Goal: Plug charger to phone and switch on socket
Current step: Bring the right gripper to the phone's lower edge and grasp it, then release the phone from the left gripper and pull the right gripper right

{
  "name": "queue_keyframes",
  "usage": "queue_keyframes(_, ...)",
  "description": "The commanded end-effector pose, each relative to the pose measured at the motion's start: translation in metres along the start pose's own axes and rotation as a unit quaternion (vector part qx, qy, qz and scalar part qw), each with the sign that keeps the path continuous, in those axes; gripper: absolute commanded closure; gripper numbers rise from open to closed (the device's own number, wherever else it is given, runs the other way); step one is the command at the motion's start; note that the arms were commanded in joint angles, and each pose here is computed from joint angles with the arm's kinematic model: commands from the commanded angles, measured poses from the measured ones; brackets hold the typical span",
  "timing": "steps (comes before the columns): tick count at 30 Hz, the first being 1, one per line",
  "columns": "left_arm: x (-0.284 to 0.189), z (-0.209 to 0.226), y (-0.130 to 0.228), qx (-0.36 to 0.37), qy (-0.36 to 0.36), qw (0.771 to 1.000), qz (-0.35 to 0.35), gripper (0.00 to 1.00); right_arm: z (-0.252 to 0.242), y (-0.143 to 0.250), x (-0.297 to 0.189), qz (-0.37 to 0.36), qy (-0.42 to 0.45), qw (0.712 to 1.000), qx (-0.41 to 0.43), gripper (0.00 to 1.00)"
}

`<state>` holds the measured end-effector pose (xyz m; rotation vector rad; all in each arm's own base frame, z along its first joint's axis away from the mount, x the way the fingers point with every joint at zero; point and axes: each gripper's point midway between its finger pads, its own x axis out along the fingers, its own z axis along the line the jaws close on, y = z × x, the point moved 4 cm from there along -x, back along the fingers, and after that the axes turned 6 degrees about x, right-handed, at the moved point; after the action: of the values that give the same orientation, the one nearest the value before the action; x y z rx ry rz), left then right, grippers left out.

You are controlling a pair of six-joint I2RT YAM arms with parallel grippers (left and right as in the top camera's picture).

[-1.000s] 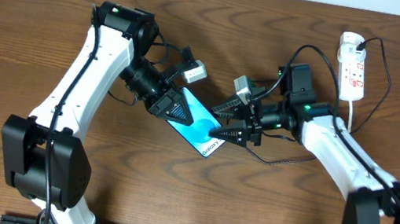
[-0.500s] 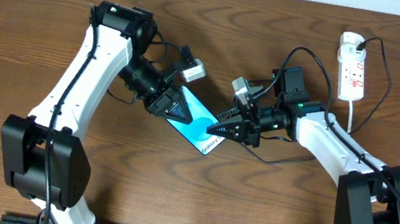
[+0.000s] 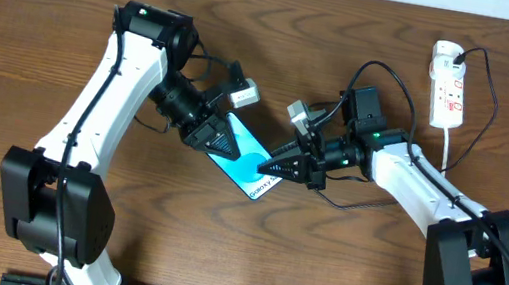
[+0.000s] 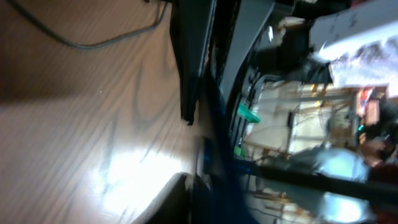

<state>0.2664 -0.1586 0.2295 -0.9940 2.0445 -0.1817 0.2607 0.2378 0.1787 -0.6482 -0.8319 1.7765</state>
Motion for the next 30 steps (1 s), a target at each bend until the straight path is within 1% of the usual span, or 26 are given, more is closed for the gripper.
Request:
queue_keyframes(1, -0.005, -0.004, -0.014, 0.013, 0.013, 0.999, -0.042, 0.45, 0.010, -0.001, 0.011, 0.002, -0.032, 0.999, -0.005, 0.99)
queue_keyframes(2, -0.008, -0.001, -0.014, 0.005, 0.009, 0.999, -0.047, 0.21, 0.009, -0.001, 0.010, 0.001, -0.031, 1.000, 0.001, 0.99)
queue_keyframes(3, -0.011, 0.001, -0.014, -0.008, 0.007, 0.998, -0.055, 0.15, 0.009, -0.002, 0.009, 0.000, -0.029, 1.000, 0.009, 0.99)
queue_keyframes(4, -0.015, 0.005, -0.015, -0.023, 0.005, 0.997, -0.068, 0.13, 0.008, -0.002, 0.007, -0.001, -0.027, 0.999, 0.017, 0.99)
queue_keyframes(5, -0.021, 0.009, -0.017, -0.041, 0.003, 0.995, -0.087, 0.02, 0.007, -0.002, 0.006, -0.003, -0.025, 0.999, 0.024, 0.99)
queue_keyframes(8, -0.045, 0.019, -0.021, -0.082, 0.009, 0.984, -0.157, 0.02, 0.004, -0.005, -0.002, -0.010, -0.015, 0.999, 0.044, 0.99)
queue_keyframes(12, -0.089, 0.027, -0.020, -0.105, 0.030, 0.957, -0.270, 0.02, -0.003, -0.012, -0.019, -0.027, 0.004, 0.996, 0.086, 0.99)
queue_keyframes(14, -0.107, 0.033, -0.012, -0.119, 0.026, 0.945, -0.302, 0.02, -0.007, -0.017, -0.029, -0.037, 0.013, 0.992, 0.118, 0.99)
queue_keyframes(16, -0.116, 0.037, -0.003, -0.135, 0.018, 0.940, -0.312, 0.02, -0.011, -0.022, -0.036, -0.045, 0.019, 0.987, 0.150, 0.99)
queue_keyframes(18, -0.116, 0.040, 0.003, -0.144, 0.005, 0.943, -0.298, 0.02, -0.017, -0.030, -0.042, -0.052, 0.032, 0.979, 0.196, 0.99)
queue_keyframes(20, -0.109, 0.043, 0.007, -0.148, -0.008, 0.951, -0.273, 0.02, -0.028, -0.036, -0.045, -0.063, 0.069, 0.961, 0.261, 0.99)
queue_keyframes(23, -0.101, 0.048, 0.007, -0.134, -0.028, 0.960, -0.246, 0.02, -0.038, -0.047, -0.047, -0.084, 0.094, 0.939, 0.319, 0.99)
queue_keyframes(24, -0.100, 0.051, 0.007, -0.131, -0.038, 0.961, -0.239, 0.02, -0.039, -0.051, -0.048, -0.091, 0.096, 0.935, 0.329, 0.99)
queue_keyframes(25, -0.099, 0.062, 0.010, -0.145, -0.067, 0.962, -0.221, 0.02, -0.040, -0.059, -0.050, -0.105, 0.100, 0.925, 0.351, 0.99)
queue_keyframes(26, -0.100, 0.075, 0.013, -0.167, -0.101, 0.959, -0.203, 0.02, -0.041, -0.063, -0.051, -0.112, 0.102, 0.922, 0.356, 0.99)
queue_keyframes(27, -0.102, 0.090, 0.018, -0.199, -0.146, 0.951, -0.184, 0.02, -0.042, -0.067, -0.052, -0.119, 0.104, 0.920, 0.358, 0.99)
queue_keyframes(28, -0.105, 0.104, 0.022, -0.228, -0.189, 0.940, -0.171, 0.02, -0.041, -0.072, -0.053, -0.124, 0.104, 0.921, 0.354, 0.99)
queue_keyframes(30, -0.115, 0.128, 0.027, -0.277, -0.271, 0.908, -0.158, 0.02, -0.040, -0.078, -0.052, -0.130, 0.100, 0.921, 0.353, 0.99)
